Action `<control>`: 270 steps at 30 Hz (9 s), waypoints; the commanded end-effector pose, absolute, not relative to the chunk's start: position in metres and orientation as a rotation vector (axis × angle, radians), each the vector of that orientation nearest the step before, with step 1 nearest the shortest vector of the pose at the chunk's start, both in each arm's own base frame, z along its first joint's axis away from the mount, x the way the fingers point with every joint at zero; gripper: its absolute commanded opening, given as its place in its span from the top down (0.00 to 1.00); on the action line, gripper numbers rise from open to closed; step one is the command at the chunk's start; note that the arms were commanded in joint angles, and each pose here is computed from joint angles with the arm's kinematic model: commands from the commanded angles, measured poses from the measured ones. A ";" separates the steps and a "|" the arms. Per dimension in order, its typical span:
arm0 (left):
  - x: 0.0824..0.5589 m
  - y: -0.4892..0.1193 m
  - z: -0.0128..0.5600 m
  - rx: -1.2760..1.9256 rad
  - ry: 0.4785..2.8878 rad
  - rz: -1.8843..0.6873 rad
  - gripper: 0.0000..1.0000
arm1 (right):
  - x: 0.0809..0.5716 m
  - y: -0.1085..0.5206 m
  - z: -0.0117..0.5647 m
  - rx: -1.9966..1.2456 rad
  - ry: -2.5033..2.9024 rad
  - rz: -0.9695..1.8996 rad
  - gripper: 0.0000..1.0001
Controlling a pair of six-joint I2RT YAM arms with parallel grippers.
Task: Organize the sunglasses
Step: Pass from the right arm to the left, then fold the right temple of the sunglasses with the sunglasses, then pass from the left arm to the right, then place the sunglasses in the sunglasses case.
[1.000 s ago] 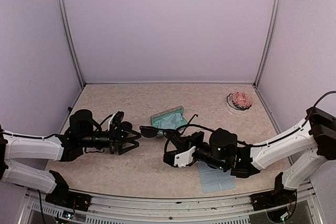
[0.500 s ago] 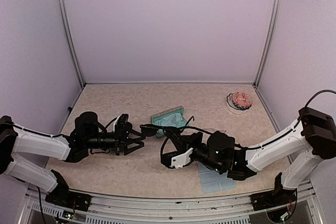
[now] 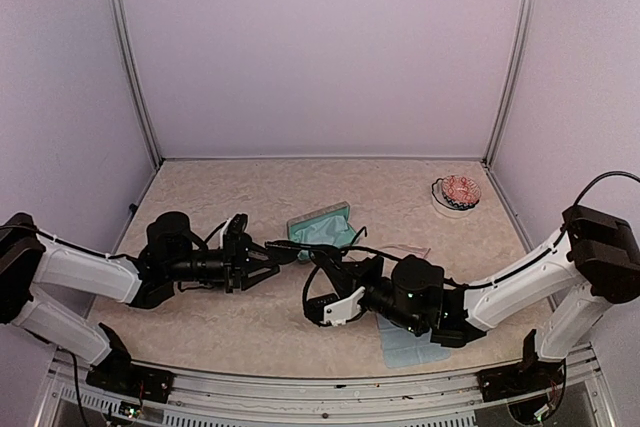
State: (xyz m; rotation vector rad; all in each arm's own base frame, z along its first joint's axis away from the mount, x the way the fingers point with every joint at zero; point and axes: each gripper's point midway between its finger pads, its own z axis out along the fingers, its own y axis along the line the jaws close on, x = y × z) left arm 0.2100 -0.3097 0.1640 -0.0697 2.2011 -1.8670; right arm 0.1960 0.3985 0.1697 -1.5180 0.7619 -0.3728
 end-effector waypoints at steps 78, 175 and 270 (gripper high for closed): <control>0.226 -0.262 0.170 -0.096 2.072 -1.764 1.00 | 0.230 0.418 0.229 -0.737 1.450 0.562 1.00; 0.217 -0.283 0.185 0.061 2.009 -1.695 0.77 | 0.220 0.359 0.214 -0.342 1.740 1.586 1.00; 0.265 -0.169 0.294 0.245 1.908 -0.824 0.24 | 0.423 0.337 0.058 -0.585 2.475 1.155 0.80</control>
